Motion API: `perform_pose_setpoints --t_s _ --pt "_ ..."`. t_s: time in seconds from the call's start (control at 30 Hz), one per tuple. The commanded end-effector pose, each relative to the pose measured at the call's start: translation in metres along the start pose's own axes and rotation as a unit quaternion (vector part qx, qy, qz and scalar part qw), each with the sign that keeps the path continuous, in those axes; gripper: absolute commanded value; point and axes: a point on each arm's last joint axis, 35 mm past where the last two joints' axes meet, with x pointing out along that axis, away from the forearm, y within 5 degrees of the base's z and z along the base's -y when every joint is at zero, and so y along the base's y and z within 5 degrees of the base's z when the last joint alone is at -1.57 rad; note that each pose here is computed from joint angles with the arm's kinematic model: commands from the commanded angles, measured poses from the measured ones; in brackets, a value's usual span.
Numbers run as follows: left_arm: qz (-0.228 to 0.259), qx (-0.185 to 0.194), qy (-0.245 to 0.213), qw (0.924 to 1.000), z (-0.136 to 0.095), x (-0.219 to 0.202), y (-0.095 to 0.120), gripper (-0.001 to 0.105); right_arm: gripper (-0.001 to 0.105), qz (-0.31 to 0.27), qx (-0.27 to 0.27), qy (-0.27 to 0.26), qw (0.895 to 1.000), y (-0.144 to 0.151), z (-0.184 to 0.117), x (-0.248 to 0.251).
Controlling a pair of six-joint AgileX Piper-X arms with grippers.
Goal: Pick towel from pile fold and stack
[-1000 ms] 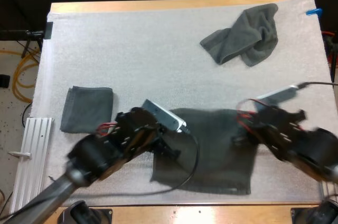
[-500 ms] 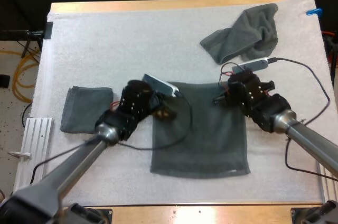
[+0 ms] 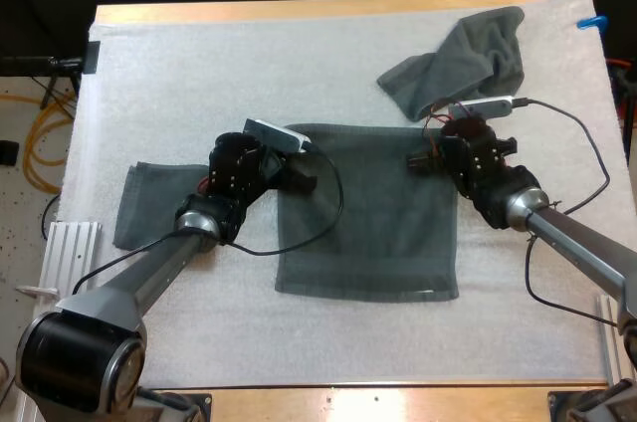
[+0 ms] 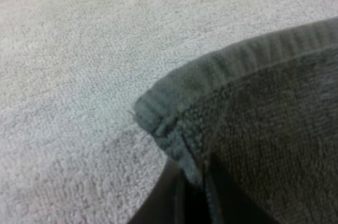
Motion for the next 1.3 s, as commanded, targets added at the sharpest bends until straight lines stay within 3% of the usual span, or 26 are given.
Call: perform_pose_setpoints --t_s 0.0,0.1,0.2,0.3,0.37,0.47,0.53,0.77,0.93,1.1,1.27 --pt "-0.001 0.008 -0.017 0.9998 0.008 0.0 -0.001 0.0 0.0 -0.005 0.002 -0.017 1.0 -0.003 0.006 -0.001" --pt "-0.002 0.012 -0.025 0.9996 0.014 0.0 -0.002 0.0 0.0 -0.007 -0.001 -0.028 1.0 -0.003 0.008 0.0" --pt "-0.004 0.016 -0.033 0.9993 0.02 0.0 -0.003 0.007 0.01 -0.009 0.005 -0.047 0.999 -0.004 0.013 0.0" --pt "-0.005 0.032 -0.042 0.9986 0.027 -0.001 -0.005 0.025 0.036 -0.012 0.012 -0.067 0.998 -0.005 0.017 -0.001" --pt "-0.004 0.033 -0.052 0.9981 0.034 -0.001 -0.005 0.048 0.058 -0.019 0.015 -0.076 0.997 -0.006 0.023 -0.002" --pt "-0.005 0.035 -0.065 0.9972 0.048 -0.003 -0.008 0.072 0.07 -0.066 0.016 -0.084 0.994 -0.012 0.036 -0.005" --pt "-0.005 0.035 -0.067 0.9971 0.058 -0.009 -0.011 0.078 0.071 -0.1 0.001 -0.092 0.991 -0.017 0.047 -0.011" --pt "0.037 0.036 -0.095 0.9941 0.097 -0.069 -0.023 0.078 0.071 -0.123 -0.011 -0.132 0.983 -0.045 0.088 -0.081" --pt "0.05 0.036 -0.124 0.9904 0.109 -0.135 -0.033 0.078 0.071 -0.093 0.018 -0.14 0.986 -0.062 0.09 -0.144" --pt "0.049 0.032 -0.122 0.9908 0.101 -0.202 -0.041 0.078 0.071 -0.027 0.085 -0.093 0.992 -0.074 0.066 -0.202" --pt "0.055 0.007 -0.078 0.9954 0.073 -0.257 -0.044 0.078 0.071 0.029 0.134 -0.014 0.99 -0.08 0.033 -0.243"
